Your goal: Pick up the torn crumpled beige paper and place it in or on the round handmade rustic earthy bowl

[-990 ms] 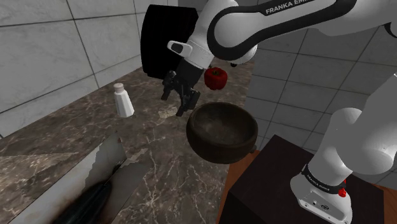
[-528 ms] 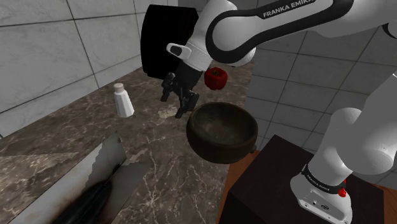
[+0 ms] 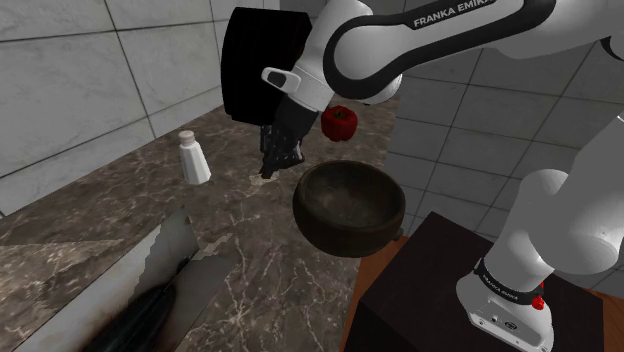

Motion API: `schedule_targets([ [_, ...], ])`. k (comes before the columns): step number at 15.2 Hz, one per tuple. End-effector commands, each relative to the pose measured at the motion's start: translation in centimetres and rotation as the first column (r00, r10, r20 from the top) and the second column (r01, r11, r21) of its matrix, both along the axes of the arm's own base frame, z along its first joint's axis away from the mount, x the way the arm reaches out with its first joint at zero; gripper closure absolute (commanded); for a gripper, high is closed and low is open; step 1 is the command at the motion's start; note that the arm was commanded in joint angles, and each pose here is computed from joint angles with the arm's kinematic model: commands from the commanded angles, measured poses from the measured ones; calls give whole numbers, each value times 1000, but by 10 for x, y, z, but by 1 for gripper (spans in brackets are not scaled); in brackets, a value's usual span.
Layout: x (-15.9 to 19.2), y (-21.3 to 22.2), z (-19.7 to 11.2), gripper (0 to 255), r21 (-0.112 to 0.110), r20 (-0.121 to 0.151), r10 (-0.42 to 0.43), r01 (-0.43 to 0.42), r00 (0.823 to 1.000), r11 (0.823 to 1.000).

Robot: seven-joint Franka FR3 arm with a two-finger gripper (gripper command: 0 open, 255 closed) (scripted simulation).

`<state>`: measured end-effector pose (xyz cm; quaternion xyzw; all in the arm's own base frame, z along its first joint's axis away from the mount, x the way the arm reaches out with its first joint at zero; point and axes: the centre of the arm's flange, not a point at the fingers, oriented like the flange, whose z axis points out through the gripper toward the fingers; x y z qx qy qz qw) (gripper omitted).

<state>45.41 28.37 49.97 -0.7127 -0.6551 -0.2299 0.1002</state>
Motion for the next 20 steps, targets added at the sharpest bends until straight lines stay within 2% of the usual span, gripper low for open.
schedule_targets([
  [1,0,0,-1,255,-1,-1,1,-1,1000,1000],
  [3,0,0,-1,255,-1,-1,1,-1,1000,1000],
  [20,0,0,89,255,-1,-1,1,-1,1000,1000],
])
